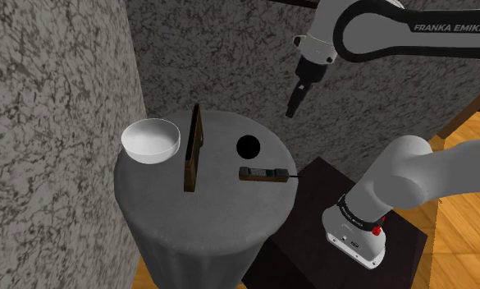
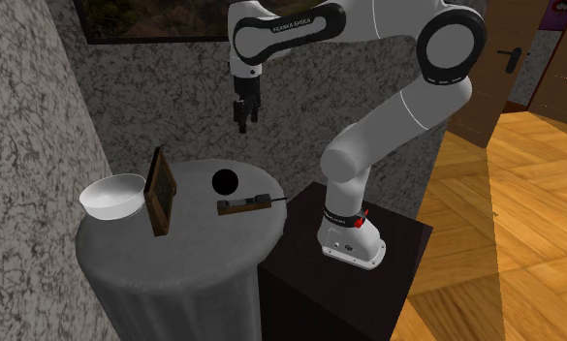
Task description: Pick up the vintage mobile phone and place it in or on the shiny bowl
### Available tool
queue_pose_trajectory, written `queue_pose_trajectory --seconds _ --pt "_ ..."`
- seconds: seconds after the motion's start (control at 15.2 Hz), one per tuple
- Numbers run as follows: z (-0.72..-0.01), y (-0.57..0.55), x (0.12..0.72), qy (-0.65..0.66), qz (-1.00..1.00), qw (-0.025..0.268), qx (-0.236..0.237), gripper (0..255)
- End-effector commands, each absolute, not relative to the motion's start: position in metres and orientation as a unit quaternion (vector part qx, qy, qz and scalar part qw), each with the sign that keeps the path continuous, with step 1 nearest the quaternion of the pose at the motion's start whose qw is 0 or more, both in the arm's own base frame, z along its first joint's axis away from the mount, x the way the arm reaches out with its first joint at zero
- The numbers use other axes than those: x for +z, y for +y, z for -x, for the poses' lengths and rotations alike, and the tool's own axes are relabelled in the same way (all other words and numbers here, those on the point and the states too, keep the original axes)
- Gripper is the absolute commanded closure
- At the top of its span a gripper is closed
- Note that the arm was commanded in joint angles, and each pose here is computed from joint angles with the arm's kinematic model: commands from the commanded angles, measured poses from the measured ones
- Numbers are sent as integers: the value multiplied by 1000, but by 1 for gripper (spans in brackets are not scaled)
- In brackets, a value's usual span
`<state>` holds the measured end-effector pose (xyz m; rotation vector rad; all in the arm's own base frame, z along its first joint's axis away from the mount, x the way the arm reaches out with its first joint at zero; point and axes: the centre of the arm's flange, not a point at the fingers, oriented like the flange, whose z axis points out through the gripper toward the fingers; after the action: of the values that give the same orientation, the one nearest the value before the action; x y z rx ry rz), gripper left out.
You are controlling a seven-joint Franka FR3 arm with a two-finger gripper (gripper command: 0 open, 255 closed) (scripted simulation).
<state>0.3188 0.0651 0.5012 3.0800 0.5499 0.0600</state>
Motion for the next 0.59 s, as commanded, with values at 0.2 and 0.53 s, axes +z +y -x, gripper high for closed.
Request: queue_pose_trajectory --seconds 0.2,0.53 --pt "-313 82 435 255 -967 5 11 0" --pt "-307 98 371 332 -943 4 2 0"
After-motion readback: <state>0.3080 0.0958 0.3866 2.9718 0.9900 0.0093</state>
